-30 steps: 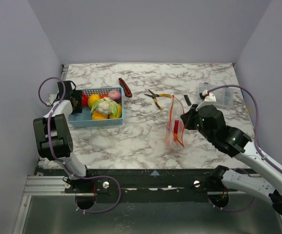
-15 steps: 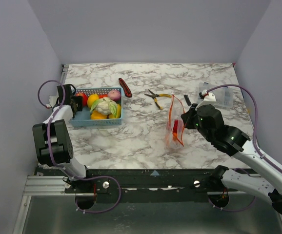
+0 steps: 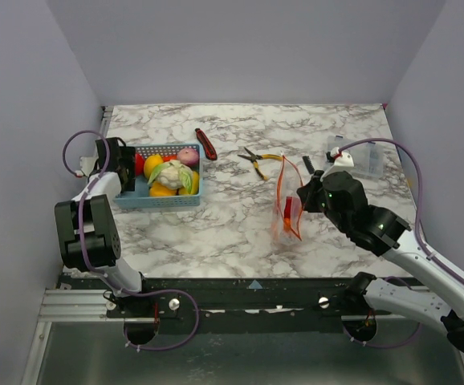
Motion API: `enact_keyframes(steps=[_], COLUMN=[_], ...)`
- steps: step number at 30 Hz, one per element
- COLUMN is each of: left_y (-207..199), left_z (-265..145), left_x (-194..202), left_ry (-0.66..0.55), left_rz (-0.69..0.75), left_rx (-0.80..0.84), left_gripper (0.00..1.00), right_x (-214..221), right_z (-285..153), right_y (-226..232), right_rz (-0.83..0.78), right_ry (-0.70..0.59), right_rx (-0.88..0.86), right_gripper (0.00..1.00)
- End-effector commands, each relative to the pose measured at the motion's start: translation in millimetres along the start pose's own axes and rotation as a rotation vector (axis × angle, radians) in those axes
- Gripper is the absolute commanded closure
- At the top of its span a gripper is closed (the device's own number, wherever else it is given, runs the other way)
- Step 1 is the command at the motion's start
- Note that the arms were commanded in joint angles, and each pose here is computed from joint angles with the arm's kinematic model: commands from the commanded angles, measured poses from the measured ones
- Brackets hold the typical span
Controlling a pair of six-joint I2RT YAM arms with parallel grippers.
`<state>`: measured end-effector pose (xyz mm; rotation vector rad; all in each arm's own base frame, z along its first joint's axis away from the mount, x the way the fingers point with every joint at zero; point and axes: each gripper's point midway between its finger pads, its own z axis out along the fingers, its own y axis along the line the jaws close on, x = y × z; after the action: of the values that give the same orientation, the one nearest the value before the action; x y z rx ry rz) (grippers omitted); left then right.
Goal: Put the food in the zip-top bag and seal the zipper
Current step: Adjust the bin at the center of the board.
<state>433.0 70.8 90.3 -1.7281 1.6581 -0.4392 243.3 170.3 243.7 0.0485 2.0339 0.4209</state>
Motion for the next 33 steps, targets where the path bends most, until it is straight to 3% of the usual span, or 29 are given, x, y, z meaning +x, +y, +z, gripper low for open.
enact_keyframes(steps=[1,11,17,21,25,29,33], left_y=[-15,-8,3,-1,-3,-3,-4], left_z=[8,24,22,25,26,24,19], left_x=[-14,-9,-13,-13,-13,-14,-7], left_ry=[-0.098,-0.175,-0.242,-0.257,-0.267,-0.265,-0.233], left_rz=[-0.050,-0.138,-0.177,-0.175,-0.172,-0.160,-0.140], left_rx=[0.038,0.012,-0.017,0.009,0.062,0.083,0.095], left_gripper=[0.01,0.05,0.12,0.24,0.49,0.63,0.67], right_x=[-8,-13,-16,-19,-22,-25,-25], right_z=[-2,0,-2,-6,-10,-12,-11], right_y=[10,12,13,12,11,11,12], right_rz=[-0.005,-0.016,-0.021,-0.018,-0.014,-0.009,-0.008], right_ry=[-0.012,-0.029,-0.032,-0.042,-0.049,-0.058,-0.059], right_rx=[-0.035,-0.036,-0.041,-0.042,-0.042,-0.045,-0.048], right_gripper=[1.00,1.00,1.00,1.00,1.00,1.00,1.00])
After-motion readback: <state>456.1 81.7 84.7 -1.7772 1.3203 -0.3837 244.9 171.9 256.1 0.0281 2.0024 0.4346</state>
